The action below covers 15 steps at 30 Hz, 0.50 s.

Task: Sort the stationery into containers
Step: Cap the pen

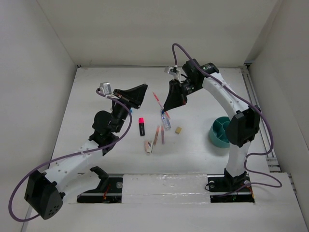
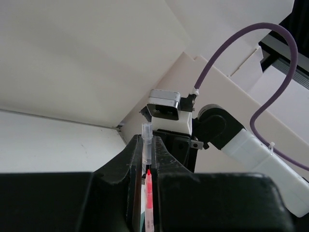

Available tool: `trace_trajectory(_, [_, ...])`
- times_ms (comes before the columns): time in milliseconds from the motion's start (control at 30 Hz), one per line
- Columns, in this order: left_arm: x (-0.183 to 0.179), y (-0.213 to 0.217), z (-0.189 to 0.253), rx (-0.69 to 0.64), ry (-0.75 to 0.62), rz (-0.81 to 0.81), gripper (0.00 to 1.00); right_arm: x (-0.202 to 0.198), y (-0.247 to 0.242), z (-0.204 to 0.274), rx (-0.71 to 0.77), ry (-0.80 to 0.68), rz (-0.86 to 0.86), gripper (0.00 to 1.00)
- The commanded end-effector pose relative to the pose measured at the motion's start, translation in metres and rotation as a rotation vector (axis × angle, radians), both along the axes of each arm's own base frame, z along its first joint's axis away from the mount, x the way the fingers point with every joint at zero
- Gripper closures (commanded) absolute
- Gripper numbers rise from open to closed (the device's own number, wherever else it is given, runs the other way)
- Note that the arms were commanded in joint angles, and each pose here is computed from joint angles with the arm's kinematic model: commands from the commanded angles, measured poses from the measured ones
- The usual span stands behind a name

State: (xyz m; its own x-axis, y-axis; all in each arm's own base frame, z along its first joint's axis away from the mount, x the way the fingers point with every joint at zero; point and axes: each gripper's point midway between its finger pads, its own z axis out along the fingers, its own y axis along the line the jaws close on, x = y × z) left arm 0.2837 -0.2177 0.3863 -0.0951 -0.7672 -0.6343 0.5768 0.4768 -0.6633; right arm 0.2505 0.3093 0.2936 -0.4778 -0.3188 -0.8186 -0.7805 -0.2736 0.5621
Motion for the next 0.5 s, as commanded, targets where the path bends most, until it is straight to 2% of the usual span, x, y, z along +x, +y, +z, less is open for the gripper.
trace_trajectory(0, [-0.005,-0.003,0.020,-0.053,-0.090,-0.023,1.00,-0.008,0.001,0.031,0.109,0.008,0.028,1.00])
trace_trajectory(467, [-0.003,-0.019,0.012,-0.083,-0.099,-0.094,1.00,-0.001,-0.009,0.031,0.136,0.015,-0.003,1.00])
